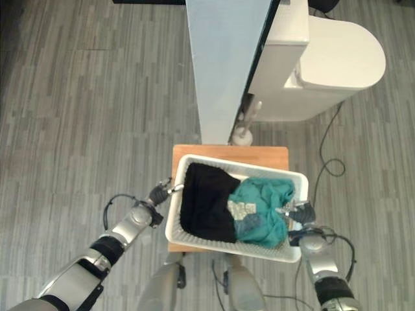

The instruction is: Grab the laundry basket,head to the washer,open it,put in the laundry and shut it.

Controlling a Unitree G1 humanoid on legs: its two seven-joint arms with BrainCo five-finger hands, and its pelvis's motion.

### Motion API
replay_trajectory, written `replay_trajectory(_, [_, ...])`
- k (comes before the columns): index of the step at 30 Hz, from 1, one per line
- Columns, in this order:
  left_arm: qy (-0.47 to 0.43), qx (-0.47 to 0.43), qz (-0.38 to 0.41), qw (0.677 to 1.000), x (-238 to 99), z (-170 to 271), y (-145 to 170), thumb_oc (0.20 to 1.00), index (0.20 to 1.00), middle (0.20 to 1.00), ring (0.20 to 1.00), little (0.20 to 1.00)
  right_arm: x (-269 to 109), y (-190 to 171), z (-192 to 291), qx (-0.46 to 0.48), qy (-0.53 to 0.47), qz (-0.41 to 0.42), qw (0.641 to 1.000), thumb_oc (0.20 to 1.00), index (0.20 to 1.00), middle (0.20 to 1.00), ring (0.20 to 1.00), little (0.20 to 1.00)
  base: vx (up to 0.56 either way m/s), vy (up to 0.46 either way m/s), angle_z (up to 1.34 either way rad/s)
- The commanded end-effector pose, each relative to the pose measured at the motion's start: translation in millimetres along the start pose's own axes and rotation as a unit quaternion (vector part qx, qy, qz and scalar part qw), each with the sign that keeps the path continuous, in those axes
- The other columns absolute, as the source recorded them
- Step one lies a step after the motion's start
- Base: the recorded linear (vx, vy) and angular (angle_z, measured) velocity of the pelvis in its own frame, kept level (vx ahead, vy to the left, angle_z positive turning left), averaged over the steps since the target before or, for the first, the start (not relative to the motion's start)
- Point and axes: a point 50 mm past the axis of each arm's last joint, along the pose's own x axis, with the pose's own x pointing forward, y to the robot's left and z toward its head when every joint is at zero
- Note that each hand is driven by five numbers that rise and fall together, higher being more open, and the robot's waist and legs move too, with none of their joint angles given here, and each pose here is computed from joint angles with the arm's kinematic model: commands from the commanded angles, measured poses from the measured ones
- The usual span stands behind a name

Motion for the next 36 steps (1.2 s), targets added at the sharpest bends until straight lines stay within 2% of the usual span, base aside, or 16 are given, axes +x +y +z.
replay_trajectory(1, [0.027,0.012,0.016,0.999,9,5,-1,1.000,1.000,1.000,1.000,1.000,-11,41,-10,0.020,0.030,0.057,0.998,1.000,1.000,1.000,1.000,1.000,0.00,0.000,0.00])
replay_trajectory(8, [0.014,-0.011,0.015,1.000,6,7,-6,1.000,1.000,1.000,1.000,1.000,-15,40,2,0.051,-0.006,0.034,0.998,1.000,1.000,1.000,1.000,1.000,0.00,0.015,0.00])
replay_trajectory(12, [-0.010,-0.021,0.024,0.999,5,14,-3,1.000,1.000,1.000,1.000,1.000,-21,36,20,0.021,-0.071,0.052,0.996,1.000,1.000,1.000,1.000,1.000,0.00,0.000,0.00])
replay_trajectory(19, [-0.028,-0.028,0.034,0.999,3,17,1,1.000,1.000,1.000,1.000,1.000,-30,19,40,-0.004,-0.146,0.028,0.989,1.000,1.000,1.000,1.000,1.000,0.00,0.011,-0.04])
replay_trajectory(36, [0.012,-0.032,0.072,0.997,-1,-9,7,1.000,1.000,1.000,1.000,1.000,-44,0,26,-0.055,-0.164,-0.014,0.985,1.000,1.000,1.000,1.000,1.000,0.00,0.000,0.00])
